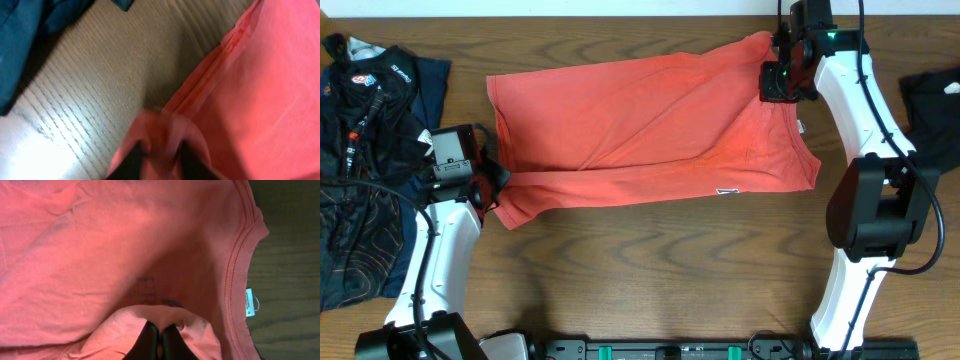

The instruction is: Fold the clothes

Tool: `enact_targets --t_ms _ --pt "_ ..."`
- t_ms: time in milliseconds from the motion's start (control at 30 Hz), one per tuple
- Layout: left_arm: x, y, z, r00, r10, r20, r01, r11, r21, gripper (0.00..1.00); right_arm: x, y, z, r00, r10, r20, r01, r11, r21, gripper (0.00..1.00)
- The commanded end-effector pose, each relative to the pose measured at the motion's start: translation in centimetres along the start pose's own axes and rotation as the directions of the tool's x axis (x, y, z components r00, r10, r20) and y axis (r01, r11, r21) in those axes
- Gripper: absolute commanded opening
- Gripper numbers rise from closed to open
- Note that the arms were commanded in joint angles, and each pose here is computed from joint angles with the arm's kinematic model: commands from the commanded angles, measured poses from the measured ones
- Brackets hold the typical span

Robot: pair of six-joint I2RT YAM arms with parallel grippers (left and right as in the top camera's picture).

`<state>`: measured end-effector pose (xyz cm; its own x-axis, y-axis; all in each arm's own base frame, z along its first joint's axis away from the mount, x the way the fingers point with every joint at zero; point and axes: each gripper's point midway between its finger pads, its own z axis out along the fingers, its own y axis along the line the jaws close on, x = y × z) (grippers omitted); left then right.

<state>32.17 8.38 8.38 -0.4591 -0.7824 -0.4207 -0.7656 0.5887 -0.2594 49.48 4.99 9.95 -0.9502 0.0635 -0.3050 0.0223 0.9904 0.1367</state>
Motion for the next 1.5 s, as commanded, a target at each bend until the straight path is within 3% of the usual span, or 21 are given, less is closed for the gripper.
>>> enact_targets --t_ms 0,33,67,100,133,200,300,467,667,933,1233,1467 --pt "-0.6 -0.7 -0.3 1.0 0.007 0.006 -0.007 1.0 0.022 0.39 -1.0 0.3 -0.6 0.999 0.007 0.033 -0.006 1.0 -0.006 0.06" --pt "-0.5 -0.8 -0.3 1.0 0.014 0.001 -0.014 0.999 0.028 0.4 -1.0 0.3 -0.6 0.999 0.007 0.035 -0.007 1.0 -0.007 0.09" --pt "-0.4 -0.7 -0.3 1.0 0.017 -0.002 -0.017 1.0 0.026 0.46 -1.0 0.2 -0.6 0.999 0.007 0.035 -0.007 1.0 -0.007 0.23" --pt "-0.3 -0.7 -0.3 1.0 0.029 -0.006 -0.029 0.999 0.025 0.53 -1.0 0.2 -0.6 0.999 0.008 0.036 -0.008 1.0 -0.007 0.54" --pt "-0.2 -0.8 -0.3 0.999 0.041 -0.008 -0.041 0.999 0.026 0.59 -1.0 0.2 -0.6 0.999 0.009 0.035 -0.009 1.0 -0.006 0.77" --pt "0.2 -0.9 -0.4 0.998 0.057 -0.018 -0.057 0.998 0.026 0.6 -0.9 0.1 -0.6 1.0 0.005 0.03 -0.004 1.0 -0.002 0.99" --pt "0.7 -1.5 -0.4 0.997 0.076 -0.026 -0.075 0.996 0.038 0.58 -0.6 0.1 -0.6 1.0 -0.015 0.018 0.015 1.0 -0.004 0.99" --pt "0.2 -4.0 -1.1 0.99 0.142 0.016 -0.143 0.984 0.108 0.44 -0.3 0.7 -1.2 0.995 -0.098 0.001 0.098 0.994 -0.038 0.99" --pt "-1.6 -6.6 -3.7 0.987 0.157 0.012 -0.157 0.977 0.144 0.36 -0.7 -0.7 -5.5 0.991 -0.13 -0.022 0.131 0.989 0.07 0.99" --pt "-3.2 -8.5 -4.9 0.97 0.229 -0.086 -0.222 0.971 0.09 0.36 0.4 0.1 -9.4 0.992 -0.104 -0.069 0.107 0.993 0.044 0.99" --pt "-3.0 -11.4 -2.8 0.922 0.268 -0.28 -0.253 0.963 0.088 0.36 2.3 0.1 -8.5 0.979 -0.12 -0.167 0.128 0.991 0.04 0.99" --pt "-4.2 -12.7 -2.6 0.921 0.29 -0.259 -0.271 0.957 0.105 0.36 -3.2 0.7 -7.7 0.982 -0.18 0.051 0.178 0.983 0.053 0.99"
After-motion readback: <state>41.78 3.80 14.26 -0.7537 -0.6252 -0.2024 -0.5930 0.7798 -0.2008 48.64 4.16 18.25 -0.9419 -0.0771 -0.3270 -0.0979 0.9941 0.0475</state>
